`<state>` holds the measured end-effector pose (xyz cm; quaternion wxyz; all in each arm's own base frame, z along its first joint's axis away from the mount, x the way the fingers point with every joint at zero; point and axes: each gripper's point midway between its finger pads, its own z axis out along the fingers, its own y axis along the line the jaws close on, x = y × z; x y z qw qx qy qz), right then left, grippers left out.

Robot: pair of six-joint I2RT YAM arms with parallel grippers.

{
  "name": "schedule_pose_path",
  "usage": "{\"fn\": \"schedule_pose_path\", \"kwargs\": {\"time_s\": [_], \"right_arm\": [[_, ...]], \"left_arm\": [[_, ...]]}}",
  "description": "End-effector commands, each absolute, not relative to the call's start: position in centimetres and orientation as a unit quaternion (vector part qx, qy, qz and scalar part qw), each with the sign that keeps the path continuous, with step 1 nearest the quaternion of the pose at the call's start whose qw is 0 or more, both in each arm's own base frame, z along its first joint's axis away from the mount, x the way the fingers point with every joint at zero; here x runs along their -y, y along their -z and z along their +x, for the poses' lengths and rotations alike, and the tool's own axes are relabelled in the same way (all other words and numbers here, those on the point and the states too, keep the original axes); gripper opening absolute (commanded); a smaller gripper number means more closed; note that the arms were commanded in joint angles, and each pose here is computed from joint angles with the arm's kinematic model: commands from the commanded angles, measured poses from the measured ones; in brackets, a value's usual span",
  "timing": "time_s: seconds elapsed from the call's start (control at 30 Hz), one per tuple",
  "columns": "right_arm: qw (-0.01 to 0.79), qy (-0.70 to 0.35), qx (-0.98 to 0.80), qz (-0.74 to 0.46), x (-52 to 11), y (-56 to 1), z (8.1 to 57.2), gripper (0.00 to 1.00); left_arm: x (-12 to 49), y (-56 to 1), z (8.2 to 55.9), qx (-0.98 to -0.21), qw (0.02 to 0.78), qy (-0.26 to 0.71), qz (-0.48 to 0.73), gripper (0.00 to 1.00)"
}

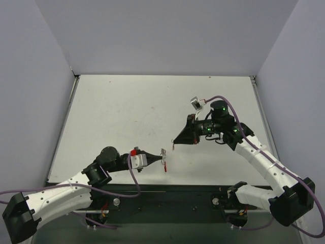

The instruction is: Put the keys on the keyring

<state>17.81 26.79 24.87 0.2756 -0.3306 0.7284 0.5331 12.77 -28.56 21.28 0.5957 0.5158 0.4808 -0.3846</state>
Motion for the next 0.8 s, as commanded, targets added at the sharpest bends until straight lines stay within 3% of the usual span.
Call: {"fn": "schedule_pose_path", "kwargs": {"time_s": [0.0, 0.33, 0.77], "right_arm": [[0.299, -0.536, -0.712, -0.341, -26.4, -26.0, 17.8, 0.0], [0.296, -0.537, -0.712, -0.342, -26.5, -25.8, 17.9, 0.0], [0.288, -0.536, -0.717, -0.34, -26.6, -25.3, 18.3, 0.0]], "left_arm": [[28.9, -25.4, 13.9, -0.441, 0.656, 0.382, 0.479, 0.0], [28.1, -26.5, 13.8, -0.441, 0.668, 0.373, 0.469, 0.0], [26.1, -25.3, 15.0, -0.507, 0.648, 0.318, 0.471, 0.0]]}}
